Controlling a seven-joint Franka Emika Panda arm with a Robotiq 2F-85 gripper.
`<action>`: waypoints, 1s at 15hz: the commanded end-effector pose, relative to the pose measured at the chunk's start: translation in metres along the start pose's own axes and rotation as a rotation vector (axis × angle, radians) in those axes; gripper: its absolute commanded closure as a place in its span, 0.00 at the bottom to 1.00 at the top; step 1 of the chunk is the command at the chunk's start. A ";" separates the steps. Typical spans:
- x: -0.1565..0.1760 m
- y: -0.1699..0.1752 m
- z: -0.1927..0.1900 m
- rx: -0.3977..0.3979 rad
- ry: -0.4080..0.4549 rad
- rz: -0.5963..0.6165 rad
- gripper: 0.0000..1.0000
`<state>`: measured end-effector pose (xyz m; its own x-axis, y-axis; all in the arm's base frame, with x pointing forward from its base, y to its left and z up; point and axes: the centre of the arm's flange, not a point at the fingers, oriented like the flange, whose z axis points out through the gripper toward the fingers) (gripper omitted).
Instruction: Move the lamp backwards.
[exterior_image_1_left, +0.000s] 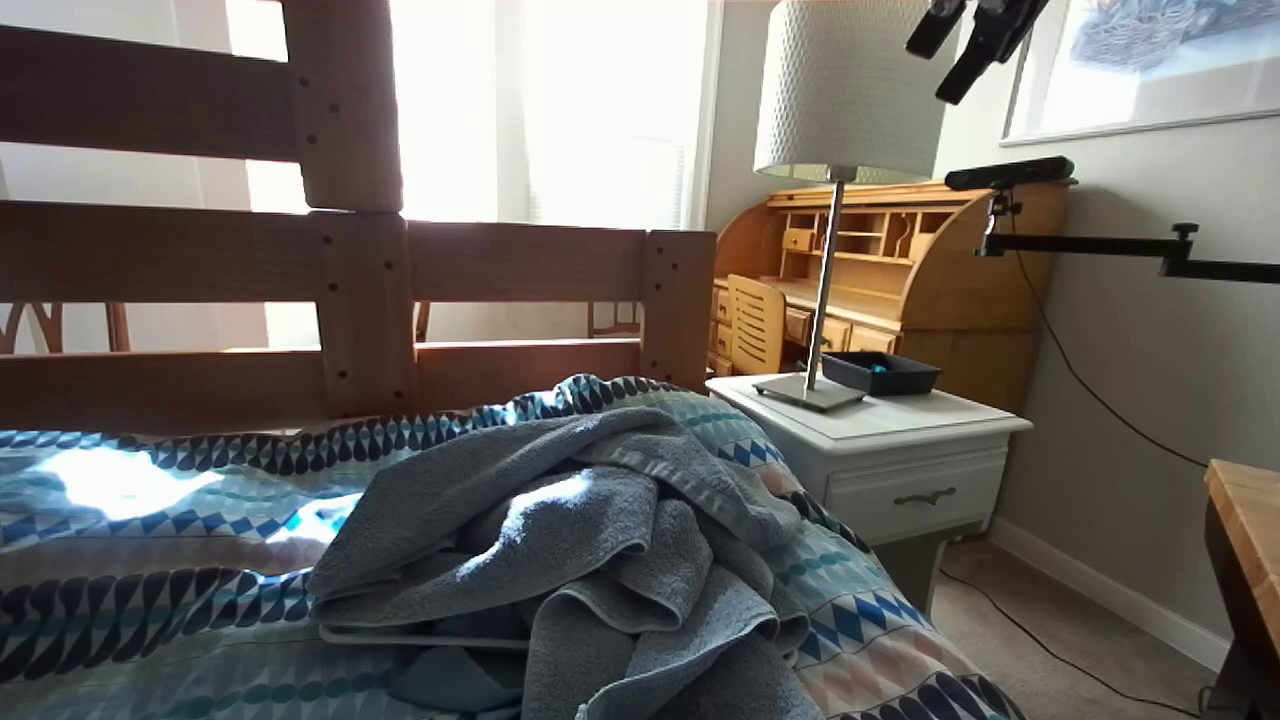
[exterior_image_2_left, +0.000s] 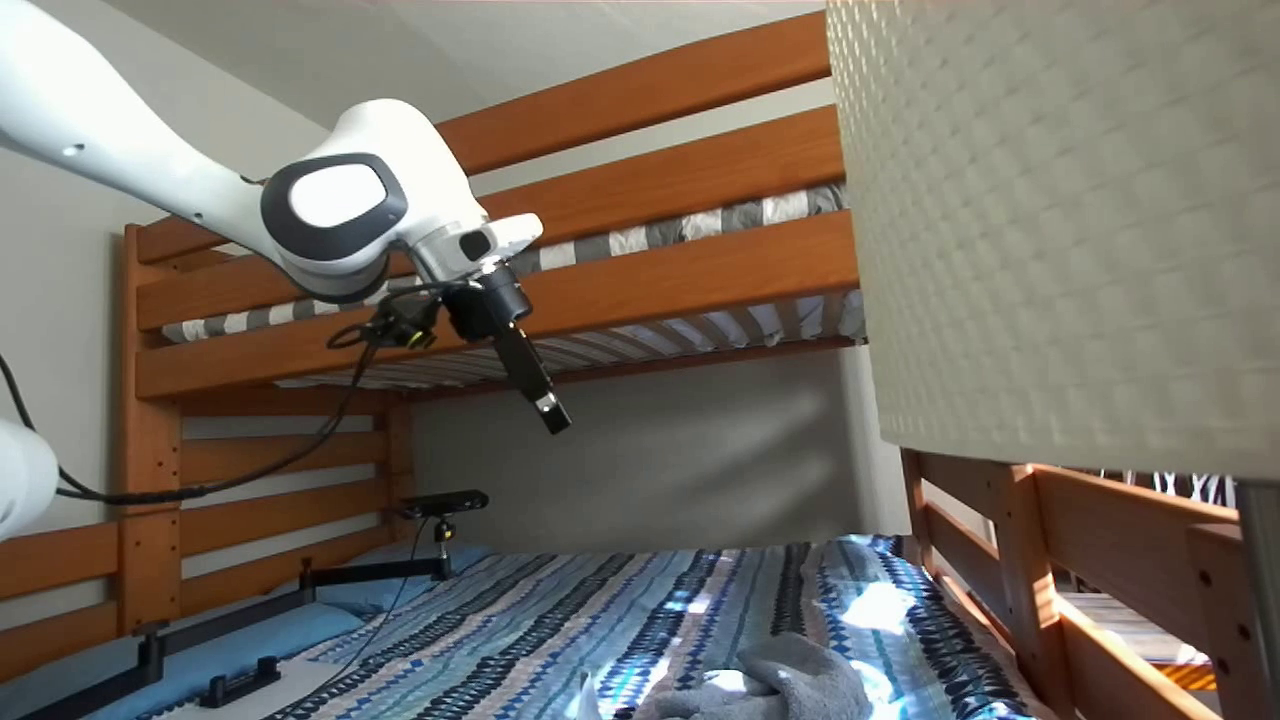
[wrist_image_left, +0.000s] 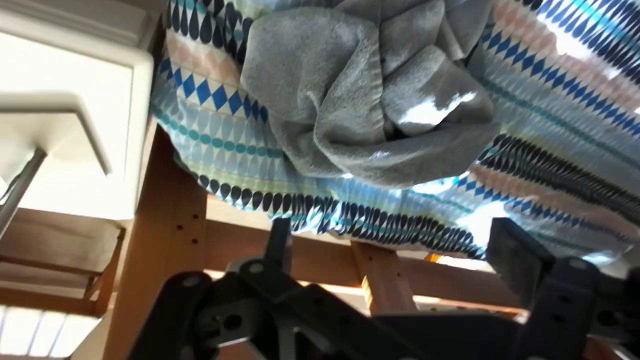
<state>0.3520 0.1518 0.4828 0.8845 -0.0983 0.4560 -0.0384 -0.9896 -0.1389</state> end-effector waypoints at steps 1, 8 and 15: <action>0.010 0.021 0.035 -0.104 0.147 0.087 0.00; 0.031 0.090 0.082 -0.242 0.215 0.298 0.00; 0.047 0.148 0.107 -0.297 0.316 0.428 0.00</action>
<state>0.4160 0.0245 0.4056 0.6500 -0.4500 0.6124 -0.4851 -0.8660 -0.1214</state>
